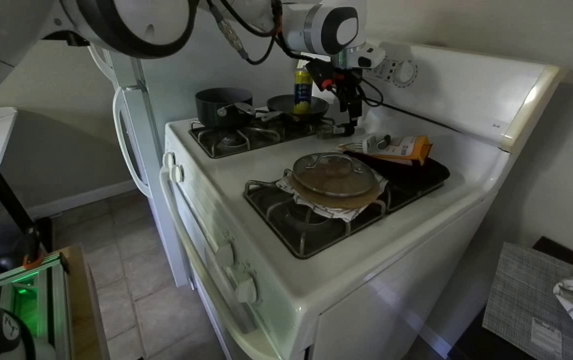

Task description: Pick up the jar from the stove and put it on the pan.

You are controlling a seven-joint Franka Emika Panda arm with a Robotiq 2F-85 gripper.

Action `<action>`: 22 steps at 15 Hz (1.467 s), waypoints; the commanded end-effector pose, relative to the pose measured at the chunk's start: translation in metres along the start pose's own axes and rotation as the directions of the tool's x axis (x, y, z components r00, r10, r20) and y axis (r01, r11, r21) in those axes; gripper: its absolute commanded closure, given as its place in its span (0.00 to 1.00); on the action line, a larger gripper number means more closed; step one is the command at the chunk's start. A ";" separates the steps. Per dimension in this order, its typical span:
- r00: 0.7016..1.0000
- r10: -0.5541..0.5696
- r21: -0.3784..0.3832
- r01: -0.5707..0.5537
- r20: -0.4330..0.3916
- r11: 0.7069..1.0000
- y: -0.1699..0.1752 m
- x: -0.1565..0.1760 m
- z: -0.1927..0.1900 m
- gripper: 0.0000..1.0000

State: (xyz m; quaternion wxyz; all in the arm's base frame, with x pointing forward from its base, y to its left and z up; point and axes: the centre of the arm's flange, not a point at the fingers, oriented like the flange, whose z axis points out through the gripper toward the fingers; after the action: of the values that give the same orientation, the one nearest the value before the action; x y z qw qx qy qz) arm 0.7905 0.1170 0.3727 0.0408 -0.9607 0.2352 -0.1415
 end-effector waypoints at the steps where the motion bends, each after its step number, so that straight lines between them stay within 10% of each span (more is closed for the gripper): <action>1: 1.000 0.022 0.009 -0.022 -0.010 1.000 -0.031 0.025 0.019 0.09; 13: 1.000 -0.022 -0.024 0.022 -0.017 0.999 -0.041 0.030 0.062 0.11; 19: 0.999 -0.040 -0.029 0.039 -0.017 0.999 -0.043 0.031 0.077 0.30; 20: 0.999 -0.042 -0.029 0.041 -0.022 0.999 -0.042 0.031 0.077 0.52; 22: 0.999 -0.046 -0.027 0.045 -0.030 0.999 -0.042 0.032 0.076 0.57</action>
State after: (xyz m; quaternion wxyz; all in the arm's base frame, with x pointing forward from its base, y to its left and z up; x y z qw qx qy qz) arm 0.8190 0.1334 0.3159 0.0288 -0.9637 0.2222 -0.1451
